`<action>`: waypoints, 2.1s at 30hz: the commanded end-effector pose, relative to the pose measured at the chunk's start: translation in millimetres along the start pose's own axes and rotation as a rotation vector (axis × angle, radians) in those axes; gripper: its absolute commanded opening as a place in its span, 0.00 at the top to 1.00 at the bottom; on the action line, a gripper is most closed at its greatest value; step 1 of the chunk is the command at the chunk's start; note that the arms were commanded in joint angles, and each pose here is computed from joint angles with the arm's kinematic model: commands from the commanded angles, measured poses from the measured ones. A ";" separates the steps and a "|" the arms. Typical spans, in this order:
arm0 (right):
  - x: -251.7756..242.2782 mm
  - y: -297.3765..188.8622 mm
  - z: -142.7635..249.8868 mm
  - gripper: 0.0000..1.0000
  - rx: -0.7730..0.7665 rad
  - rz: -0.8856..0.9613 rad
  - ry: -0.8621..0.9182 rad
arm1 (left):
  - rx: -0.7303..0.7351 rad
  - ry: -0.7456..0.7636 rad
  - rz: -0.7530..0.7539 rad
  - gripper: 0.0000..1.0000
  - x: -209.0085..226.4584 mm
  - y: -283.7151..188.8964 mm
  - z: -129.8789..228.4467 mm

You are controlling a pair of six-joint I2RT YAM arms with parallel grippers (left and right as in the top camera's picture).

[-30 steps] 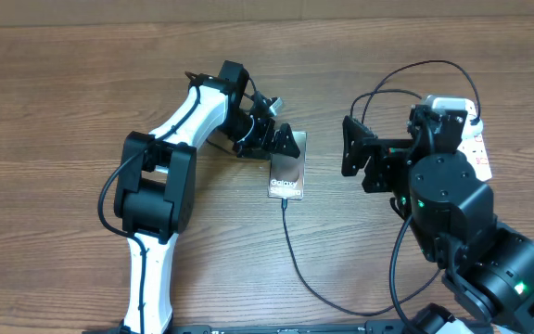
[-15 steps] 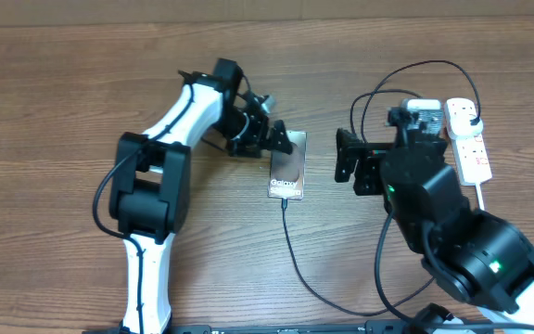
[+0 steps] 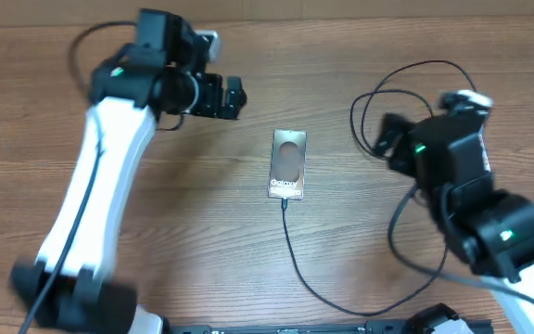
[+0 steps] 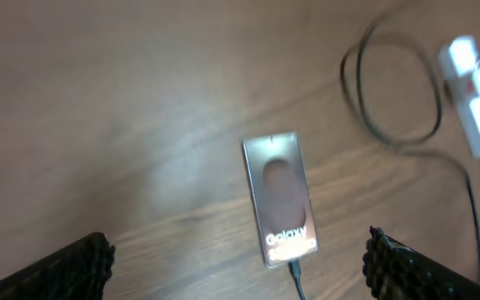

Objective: Plug charger to phone and switch on socket

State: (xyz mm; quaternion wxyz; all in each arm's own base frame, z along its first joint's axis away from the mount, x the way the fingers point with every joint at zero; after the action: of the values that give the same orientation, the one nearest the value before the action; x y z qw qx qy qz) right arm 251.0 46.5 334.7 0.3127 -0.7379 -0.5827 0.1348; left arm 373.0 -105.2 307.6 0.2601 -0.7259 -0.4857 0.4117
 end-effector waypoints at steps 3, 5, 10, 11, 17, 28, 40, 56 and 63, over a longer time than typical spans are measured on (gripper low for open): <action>-47.5 12.8 -10.5 0.00 0.053 0.064 0.196 | -0.190 -0.019 -0.165 0.00 -0.1 -70.7 -0.8; -68.4 16.5 -14.7 0.00 0.059 0.106 0.262 | -0.237 -0.043 -0.216 0.00 1.5 -93.6 5.0; -113.6 33.2 -17.2 0.00 0.116 0.186 0.366 | -0.295 -0.123 -0.338 0.00 10.1 -133.8 26.8; -121.3 37.8 -15.8 0.00 0.135 0.202 0.385 | -0.306 -0.144 -0.359 0.01 12.3 -139.1 31.2; -156.4 69.6 -3.3 0.00 0.271 0.271 0.449 | -0.376 -0.233 -0.434 0.00 25.4 -158.4 67.7; -183.7 108.5 9.1 0.06 0.419 0.316 0.529 | -0.524 -0.403 -0.527 0.01 56.9 -168.2 151.6; -208.8 136.1 -35.5 0.94 0.380 0.340 0.567 | -0.501 -0.408 -0.625 0.01 69.5 -158.2 156.0; -228.4 218.1 4.3 0.96 0.568 0.334 0.561 | -0.469 -0.405 -0.640 0.00 71.3 -151.9 155.2; -225.7 248.9 26.9 0.96 0.653 0.253 0.584 | -0.482 -0.406 -0.634 0.00 70.5 -155.2 156.6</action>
State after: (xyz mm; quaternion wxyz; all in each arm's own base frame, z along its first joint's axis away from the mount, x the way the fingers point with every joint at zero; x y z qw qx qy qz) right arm 356.7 -189.4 131.0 0.6525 -0.6864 -0.2901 0.1378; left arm 179.9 15.3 321.5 0.1061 -0.4924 -0.8016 0.3220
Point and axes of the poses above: each gripper's point midway between its finger pads, its own y axis out along the fingers, its own x axis along the line the jaws close on, z = x × y, the point moved 6 cm from there along -y, back along the fingers, and after that the axes turned 6 degrees about -y, right-handed, at the moved point
